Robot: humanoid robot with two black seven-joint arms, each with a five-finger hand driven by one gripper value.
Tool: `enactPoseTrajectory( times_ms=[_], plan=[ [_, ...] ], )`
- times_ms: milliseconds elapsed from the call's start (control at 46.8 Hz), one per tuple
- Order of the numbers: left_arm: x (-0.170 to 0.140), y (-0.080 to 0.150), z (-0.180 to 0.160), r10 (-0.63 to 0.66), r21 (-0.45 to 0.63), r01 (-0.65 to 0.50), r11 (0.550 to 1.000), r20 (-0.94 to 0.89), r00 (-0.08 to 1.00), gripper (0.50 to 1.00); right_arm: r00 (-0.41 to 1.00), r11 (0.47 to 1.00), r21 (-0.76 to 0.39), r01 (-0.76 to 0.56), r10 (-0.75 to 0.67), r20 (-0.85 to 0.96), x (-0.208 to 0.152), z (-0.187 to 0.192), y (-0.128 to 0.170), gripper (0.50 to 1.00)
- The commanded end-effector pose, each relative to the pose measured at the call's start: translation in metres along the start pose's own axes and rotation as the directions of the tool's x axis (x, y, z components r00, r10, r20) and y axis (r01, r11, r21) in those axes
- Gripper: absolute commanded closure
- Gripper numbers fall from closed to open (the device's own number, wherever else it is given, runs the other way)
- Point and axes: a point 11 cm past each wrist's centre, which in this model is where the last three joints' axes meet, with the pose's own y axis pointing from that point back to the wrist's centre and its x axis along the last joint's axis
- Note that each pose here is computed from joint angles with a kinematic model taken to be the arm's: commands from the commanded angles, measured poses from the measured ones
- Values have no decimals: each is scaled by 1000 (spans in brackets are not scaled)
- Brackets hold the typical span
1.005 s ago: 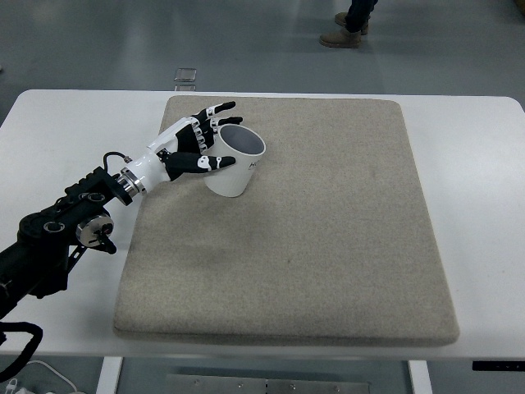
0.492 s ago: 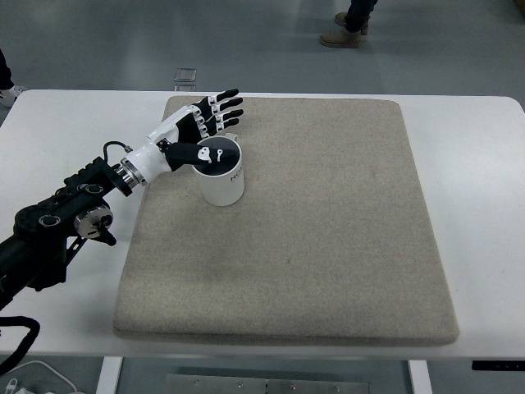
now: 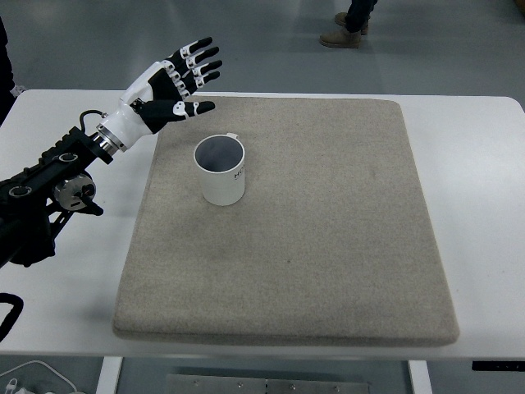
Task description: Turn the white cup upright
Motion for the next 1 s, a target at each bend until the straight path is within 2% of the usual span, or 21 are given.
enactPoseTrajectory(
  times_ms=[0,107,321,470,599,791,984],
  plan=[
    [13,-1,6,65,-27,-66,997,-21,998,504,1000,1000,-1,1,-1,2,0,1,0,570],
    [33,1,12,177,-59,-180,982,-47,983,504,1000,1000,1,1,-1,3,0,0,0,570],
    [47,5,18,290,-120,-309,944,-152,945,504,1000,1000,1,1,-1,3,0,0,0,570],
    [49,0,11,376,-121,-399,909,-174,910,504,1000,1000,1,4,-4,3,-1,0,0,570],
    [50,-2,-3,433,-10,-443,897,-191,881,504,1000,1000,1,4,-4,3,-1,0,0,570],
    [54,2,-21,498,143,-481,865,-360,789,504,1000,1000,3,5,-5,7,-1,-1,0,570],
    [56,5,-26,516,185,-484,855,-390,763,504,1000,1000,3,5,-5,7,-1,-1,0,570]
  ],
)
